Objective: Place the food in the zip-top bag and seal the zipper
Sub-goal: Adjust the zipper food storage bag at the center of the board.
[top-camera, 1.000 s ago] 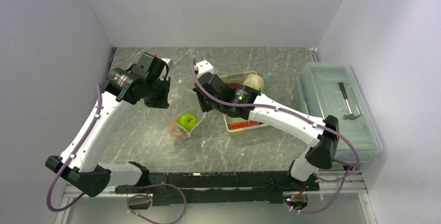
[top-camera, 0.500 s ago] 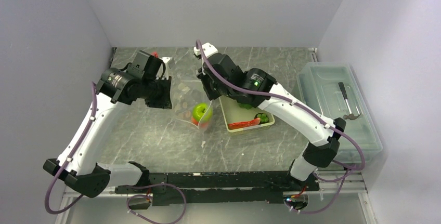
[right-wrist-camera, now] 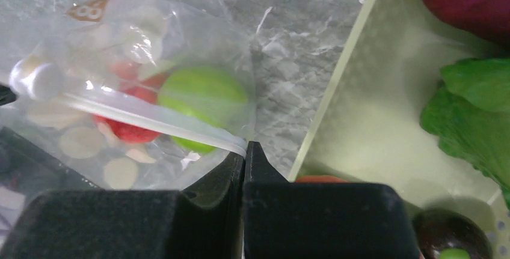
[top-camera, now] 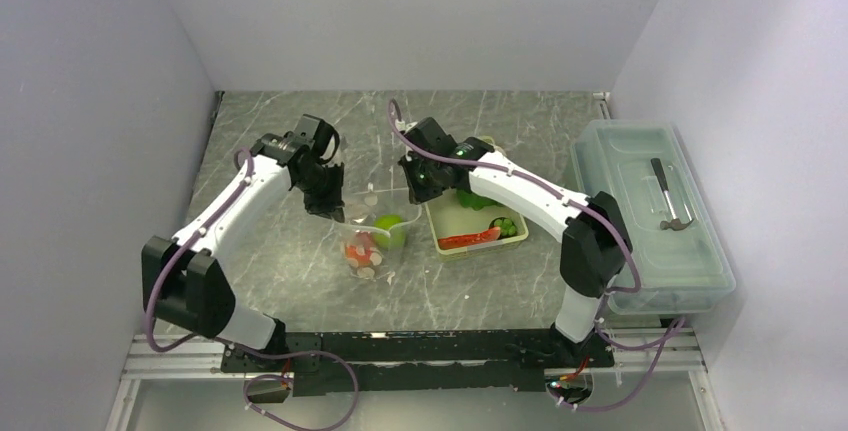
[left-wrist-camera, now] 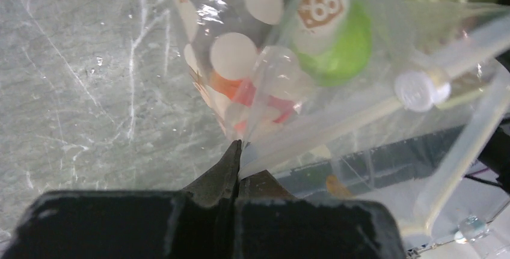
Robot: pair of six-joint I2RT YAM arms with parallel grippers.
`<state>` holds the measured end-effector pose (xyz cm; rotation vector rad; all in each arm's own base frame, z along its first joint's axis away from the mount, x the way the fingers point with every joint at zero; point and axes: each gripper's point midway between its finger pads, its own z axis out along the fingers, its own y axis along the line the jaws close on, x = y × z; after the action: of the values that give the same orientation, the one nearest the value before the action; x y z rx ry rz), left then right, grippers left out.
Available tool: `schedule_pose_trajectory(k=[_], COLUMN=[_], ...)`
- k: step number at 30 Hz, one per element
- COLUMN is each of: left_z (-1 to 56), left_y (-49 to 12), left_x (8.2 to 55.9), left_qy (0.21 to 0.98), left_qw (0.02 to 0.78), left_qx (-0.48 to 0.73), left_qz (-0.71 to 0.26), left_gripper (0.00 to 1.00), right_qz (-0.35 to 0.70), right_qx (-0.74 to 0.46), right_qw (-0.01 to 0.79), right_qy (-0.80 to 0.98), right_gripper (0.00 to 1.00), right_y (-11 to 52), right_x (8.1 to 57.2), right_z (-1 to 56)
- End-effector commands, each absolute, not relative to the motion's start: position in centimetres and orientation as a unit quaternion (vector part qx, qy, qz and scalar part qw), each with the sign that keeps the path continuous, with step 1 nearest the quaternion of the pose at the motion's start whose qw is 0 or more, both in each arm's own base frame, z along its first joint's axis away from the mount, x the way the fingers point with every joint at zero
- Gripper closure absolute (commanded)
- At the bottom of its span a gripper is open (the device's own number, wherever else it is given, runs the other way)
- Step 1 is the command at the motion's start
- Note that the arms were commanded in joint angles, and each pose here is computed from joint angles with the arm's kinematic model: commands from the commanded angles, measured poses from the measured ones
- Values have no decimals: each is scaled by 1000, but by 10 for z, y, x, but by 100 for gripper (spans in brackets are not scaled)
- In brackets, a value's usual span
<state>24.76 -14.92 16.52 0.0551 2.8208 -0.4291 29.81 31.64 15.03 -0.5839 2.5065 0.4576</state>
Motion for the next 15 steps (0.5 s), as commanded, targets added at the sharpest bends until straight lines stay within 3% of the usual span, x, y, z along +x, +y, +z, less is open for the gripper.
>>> schedule_pose_trajectory(k=[1, 7, 15], left_z=[176, 249, 306], left_y=[-130, -137, -141], left_x=[267, 267, 251], left_qy=[972, 953, 934], left_qw=[185, 241, 280], left_qx=[0, 21, 33], left_qz=[-144, -181, -220], left_gripper=[100, 100, 92], right_qz=[182, 203, 231], right_qx=[-190, -191, -205], right_qw=[307, 370, 411], right_qy=[915, 886, 857], right_gripper=[100, 100, 100], right_y=[312, 313, 318], right_x=[318, 323, 308], right_z=[181, 260, 328])
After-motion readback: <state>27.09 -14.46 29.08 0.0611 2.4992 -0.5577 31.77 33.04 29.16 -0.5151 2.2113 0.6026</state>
